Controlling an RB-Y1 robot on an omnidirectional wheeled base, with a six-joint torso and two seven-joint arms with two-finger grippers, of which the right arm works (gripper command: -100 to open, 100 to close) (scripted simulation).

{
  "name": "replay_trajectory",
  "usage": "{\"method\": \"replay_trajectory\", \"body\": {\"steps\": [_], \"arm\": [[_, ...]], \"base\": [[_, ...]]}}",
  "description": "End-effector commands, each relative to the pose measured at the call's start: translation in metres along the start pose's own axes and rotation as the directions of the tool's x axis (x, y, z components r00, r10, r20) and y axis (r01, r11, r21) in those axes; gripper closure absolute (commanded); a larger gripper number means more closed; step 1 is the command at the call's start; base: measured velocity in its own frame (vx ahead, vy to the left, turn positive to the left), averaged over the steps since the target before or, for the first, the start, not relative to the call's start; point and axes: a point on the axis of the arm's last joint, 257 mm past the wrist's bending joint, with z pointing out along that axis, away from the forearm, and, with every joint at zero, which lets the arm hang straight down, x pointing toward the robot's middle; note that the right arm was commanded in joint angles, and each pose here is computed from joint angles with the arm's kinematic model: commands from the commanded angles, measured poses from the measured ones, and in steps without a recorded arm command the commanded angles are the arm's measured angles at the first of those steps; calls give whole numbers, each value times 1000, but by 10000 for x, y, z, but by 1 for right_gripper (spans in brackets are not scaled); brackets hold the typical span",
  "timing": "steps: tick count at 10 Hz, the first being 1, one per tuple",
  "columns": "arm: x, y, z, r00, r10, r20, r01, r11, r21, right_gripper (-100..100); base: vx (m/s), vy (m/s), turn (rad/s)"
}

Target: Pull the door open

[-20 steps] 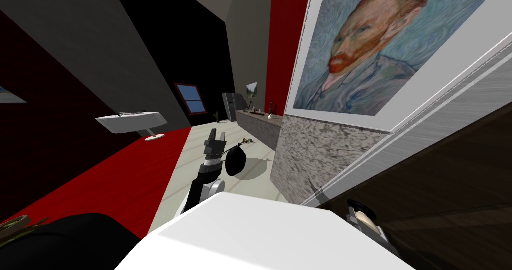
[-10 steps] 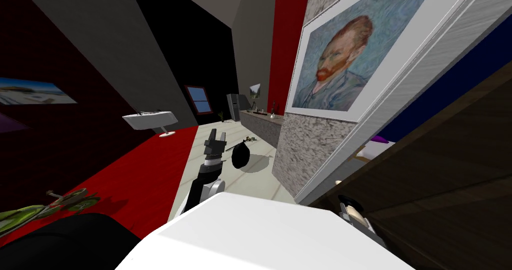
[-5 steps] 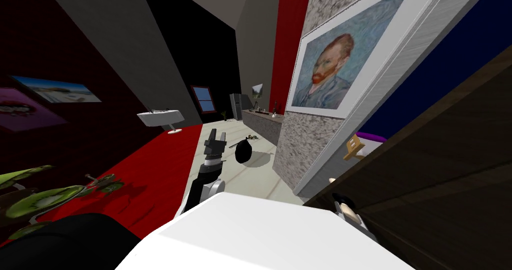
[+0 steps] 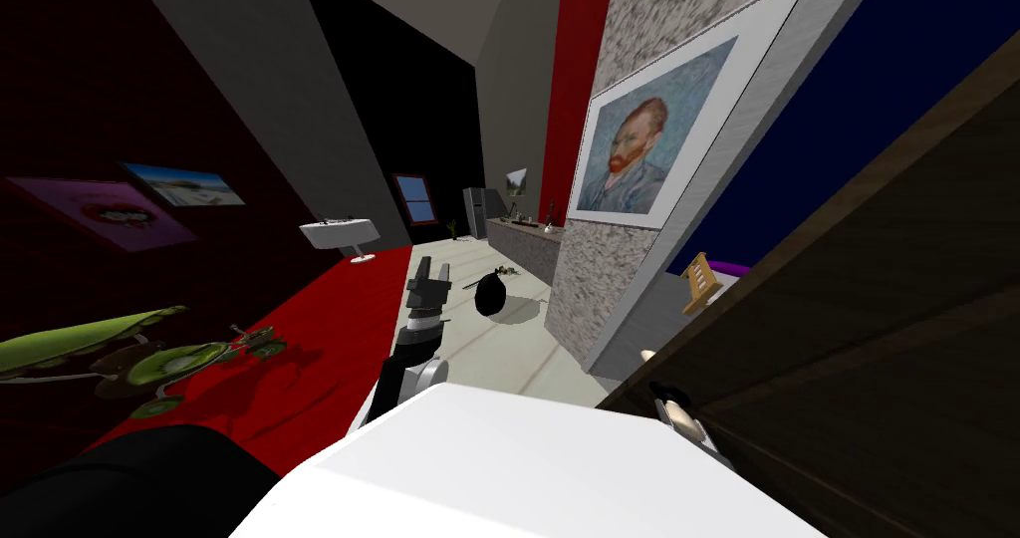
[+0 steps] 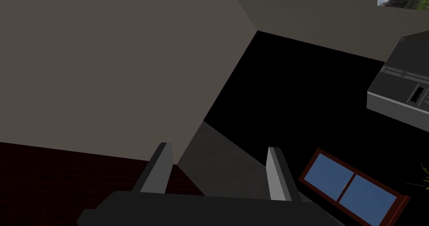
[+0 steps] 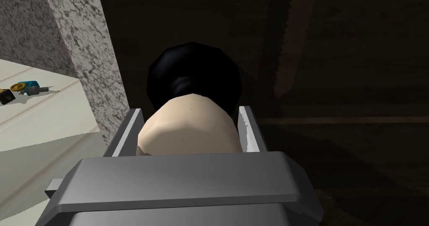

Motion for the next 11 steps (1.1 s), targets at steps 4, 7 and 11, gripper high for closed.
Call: {"method": "replay_trajectory", "body": {"steps": [4, 7, 11], "arm": [[-20, -159, -87, 1000, 0, 2, 0, 998, 63, 100], [-12, -357, -193, 1000, 0, -1, 0, 990, 139, 100], [-21, -475, -258, 1000, 2, 0, -2, 982, 187, 100]], "base": [[-180, -8, 37], [-239, -32, 57], [-213, -17, 39]]}}
